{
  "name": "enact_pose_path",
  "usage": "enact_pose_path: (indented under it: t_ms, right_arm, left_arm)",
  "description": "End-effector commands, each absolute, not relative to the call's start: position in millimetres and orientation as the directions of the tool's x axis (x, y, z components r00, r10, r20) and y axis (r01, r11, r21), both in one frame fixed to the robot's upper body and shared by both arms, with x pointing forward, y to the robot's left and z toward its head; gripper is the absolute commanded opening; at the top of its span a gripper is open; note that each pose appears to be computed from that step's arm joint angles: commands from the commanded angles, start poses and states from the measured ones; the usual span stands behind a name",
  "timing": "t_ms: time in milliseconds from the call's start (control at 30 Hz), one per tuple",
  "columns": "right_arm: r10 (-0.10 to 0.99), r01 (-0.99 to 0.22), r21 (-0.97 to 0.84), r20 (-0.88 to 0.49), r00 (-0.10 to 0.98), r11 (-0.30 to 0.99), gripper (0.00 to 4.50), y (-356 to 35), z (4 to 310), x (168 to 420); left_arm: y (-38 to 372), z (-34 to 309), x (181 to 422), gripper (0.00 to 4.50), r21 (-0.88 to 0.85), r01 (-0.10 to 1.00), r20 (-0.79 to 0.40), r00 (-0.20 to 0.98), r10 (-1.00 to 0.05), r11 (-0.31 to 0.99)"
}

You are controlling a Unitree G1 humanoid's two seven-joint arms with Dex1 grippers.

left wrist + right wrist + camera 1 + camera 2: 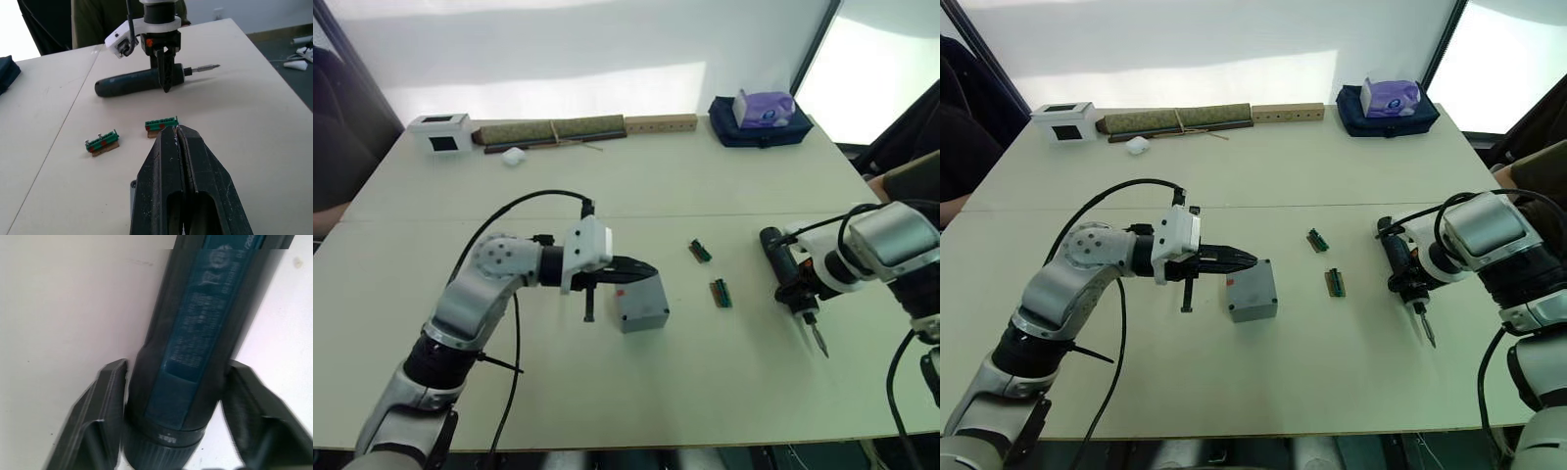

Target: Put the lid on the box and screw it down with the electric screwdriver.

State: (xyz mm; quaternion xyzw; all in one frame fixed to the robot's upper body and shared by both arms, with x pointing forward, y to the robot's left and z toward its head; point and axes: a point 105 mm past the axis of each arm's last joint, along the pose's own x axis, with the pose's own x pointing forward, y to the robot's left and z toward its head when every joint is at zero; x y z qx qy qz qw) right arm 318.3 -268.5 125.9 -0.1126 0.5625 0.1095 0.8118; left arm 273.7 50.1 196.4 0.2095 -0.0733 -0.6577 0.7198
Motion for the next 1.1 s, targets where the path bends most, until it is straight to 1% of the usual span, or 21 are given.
enact_pose_path:
  t_ms: [33,133,200,300,333,400,433,467,533,567,600,700,733,800,867,900,967,1100]
  right_arm:
    - [0.098,-0.310,-0.018,-0.930,0.355,0.950,1.81,-260.5,131.0,321.4]
    - [0.113,-0.301,-0.010,-0.914,0.389,0.953,1.81,-262.2,143.6,321.5]
    - [0.133,-0.311,-0.010,-0.891,0.434,0.950,1.81,-260.4,158.8,323.2]
    - [0.166,-0.355,-0.027,-0.848,0.503,0.934,1.81,-252.3,179.2,325.9]
    - [0.204,-0.371,-0.008,-0.825,0.528,0.929,1.81,-245.8,186.8,328.2]
    - [0.331,-0.488,-0.029,-0.700,0.633,0.872,1.81,-221.2,215.3,338.1]
    - [0.414,-0.541,-0.034,-0.606,0.679,0.840,1.81,-205.8,232.3,341.9]
    - [0.476,-0.578,-0.033,-0.529,0.702,0.815,1.81,-194.1,244.8,342.4]
    - [0.618,-0.655,-0.099,-0.248,0.746,0.749,1.81,-164.1,280.3,341.5]
    - [0.651,-0.660,-0.157,-0.113,0.751,0.735,1.81,-154.4,294.4,337.9]
    - [0.665,-0.656,-0.201,-0.032,0.746,0.727,1.81,-148.7,300.5,333.2]
    - [0.671,-0.645,-0.239,0.043,0.740,0.726,1.81,-139.8,299.2,327.2]
    - [0.669,-0.643,-0.215,0.083,0.738,0.736,1.81,-136.3,299.2,326.3]
    - [0.688,-0.647,-0.236,0.207,0.696,0.725,1.81,-122.1,303.1,317.0]
    - [0.726,-0.687,-0.247,0.324,0.606,0.684,1.81,-106.5,305.7,299.5]
    - [0.732,-0.694,-0.251,0.350,0.585,0.675,1.81,-102.1,305.0,295.0]
    - [0.715,-0.699,-0.211,0.391,0.580,0.683,1.81,-98.6,300.4,293.0]
    - [0.725,-0.719,-0.202,0.403,0.558,0.665,1.81,-86.8,288.1,286.9]
  left_arm:
    - [53.2,206.7,271.7,0.00,0.429,0.901,-0.144,0.138,-0.980,0.064]
    - [55.2,206.6,273.4,0.00,0.421,0.904,-0.144,0.145,-0.979,0.072]
    - [58.6,204.6,275.2,0.00,0.417,0.905,-0.156,0.155,-0.975,0.077]
    - [64.4,199.1,278.6,0.00,0.410,0.908,-0.183,0.171,-0.968,0.083]
    - [66.3,196.2,279.8,0.00,0.411,0.908,-0.199,0.175,-0.964,0.080]
    - [69.5,191.0,281.9,0.00,0.404,0.912,-0.220,0.176,-0.959,0.074]
    - [70.0,189.1,282.7,0.00,0.398,0.915,-0.226,0.172,-0.959,0.070]
    - [70.3,188.0,283.5,0.00,0.394,0.917,-0.230,0.169,-0.958,0.068]
    - [69.6,185.4,285.8,0.00,0.387,0.920,-0.240,0.163,-0.957,0.060]
    - [70.0,183.8,287.2,0.00,0.385,0.921,-0.246,0.163,-0.955,0.058]
    - [70.1,182.1,288.5,0.00,0.382,0.923,-0.252,0.162,-0.954,0.056]
    - [71.1,178.5,291.0,0.00,0.376,0.925,-0.262,0.162,-0.951,0.054]
    - [70.7,176.8,291.5,0.00,0.372,0.927,-0.267,0.159,-0.951,0.051]
    - [69.3,171.3,293.3,0.00,0.360,0.932,-0.284,0.154,-0.947,0.043]
    - [65.9,166.8,295.0,0.00,0.347,0.937,-0.292,0.144,-0.946,0.036]
    - [65.3,165.6,295.7,0.00,0.341,0.939,-0.292,0.142,-0.946,0.036]
    - [62.7,158.3,296.5,0.00,0.316,0.948,-0.302,0.135,-0.944,0.034]
    - [61.2,142.7,298.6,0.00,0.288,0.957,-0.340,0.131,-0.931,0.030]
